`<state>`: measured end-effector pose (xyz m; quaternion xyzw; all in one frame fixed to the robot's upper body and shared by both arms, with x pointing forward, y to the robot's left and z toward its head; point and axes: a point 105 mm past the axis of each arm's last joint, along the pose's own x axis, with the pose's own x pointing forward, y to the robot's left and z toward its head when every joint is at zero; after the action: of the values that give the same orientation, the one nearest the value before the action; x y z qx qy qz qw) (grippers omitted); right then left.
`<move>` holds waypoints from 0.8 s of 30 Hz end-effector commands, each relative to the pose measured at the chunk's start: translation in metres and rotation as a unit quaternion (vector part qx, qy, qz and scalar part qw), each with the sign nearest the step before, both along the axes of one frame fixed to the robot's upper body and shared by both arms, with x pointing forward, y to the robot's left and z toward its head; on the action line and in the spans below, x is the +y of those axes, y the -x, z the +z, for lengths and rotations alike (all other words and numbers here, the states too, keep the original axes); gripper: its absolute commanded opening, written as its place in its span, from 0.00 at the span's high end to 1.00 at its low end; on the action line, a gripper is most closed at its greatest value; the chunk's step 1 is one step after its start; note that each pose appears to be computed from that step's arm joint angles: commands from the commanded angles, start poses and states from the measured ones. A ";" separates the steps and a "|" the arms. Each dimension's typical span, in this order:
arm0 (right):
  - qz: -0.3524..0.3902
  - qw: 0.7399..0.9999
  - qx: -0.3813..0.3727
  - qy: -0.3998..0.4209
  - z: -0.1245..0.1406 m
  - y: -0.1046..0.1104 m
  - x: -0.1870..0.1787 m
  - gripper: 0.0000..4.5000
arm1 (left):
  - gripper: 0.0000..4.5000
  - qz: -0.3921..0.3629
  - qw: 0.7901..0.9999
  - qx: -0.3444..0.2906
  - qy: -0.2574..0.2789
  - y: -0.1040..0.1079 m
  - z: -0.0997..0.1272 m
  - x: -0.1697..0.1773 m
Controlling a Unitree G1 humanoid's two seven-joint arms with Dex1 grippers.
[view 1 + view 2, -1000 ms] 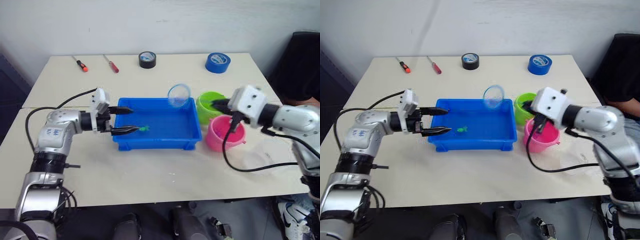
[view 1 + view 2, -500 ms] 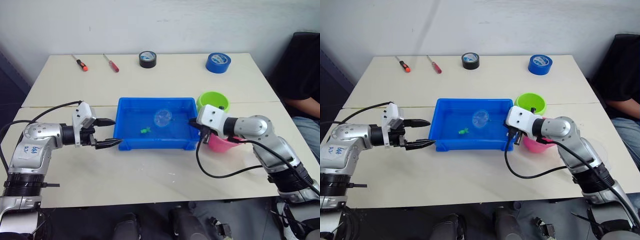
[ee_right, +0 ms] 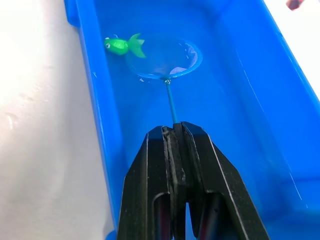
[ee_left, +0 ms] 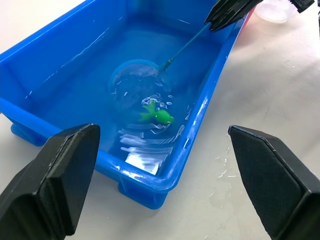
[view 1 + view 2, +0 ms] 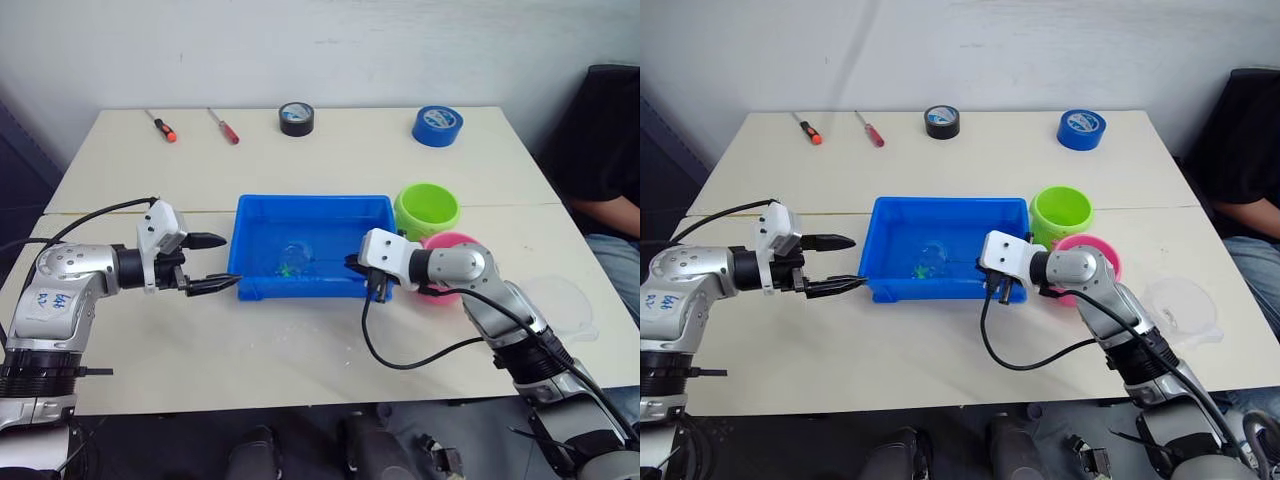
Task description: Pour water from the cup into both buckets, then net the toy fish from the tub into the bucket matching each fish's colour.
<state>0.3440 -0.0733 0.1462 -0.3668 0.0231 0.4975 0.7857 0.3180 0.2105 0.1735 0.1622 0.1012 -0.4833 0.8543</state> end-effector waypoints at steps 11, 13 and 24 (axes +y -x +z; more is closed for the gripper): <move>0.022 0.996 -0.072 0.045 0.009 0.001 -0.005 1.00 | 0.00 -0.010 1.000 -0.011 -0.013 -0.004 0.000 0.003; 0.034 0.996 -0.072 0.051 0.007 0.003 -0.004 1.00 | 0.00 -0.013 1.000 -0.010 -0.012 -0.004 0.000 0.002; 0.074 0.997 0.009 -0.029 0.013 0.014 0.014 1.00 | 0.00 -0.011 1.000 -0.021 -0.006 -0.002 0.003 0.000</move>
<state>0.3310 -0.0621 0.1421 -0.3577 0.0091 0.5550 0.7509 0.3222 0.2125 0.1656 0.1651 0.1078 -0.4879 0.8504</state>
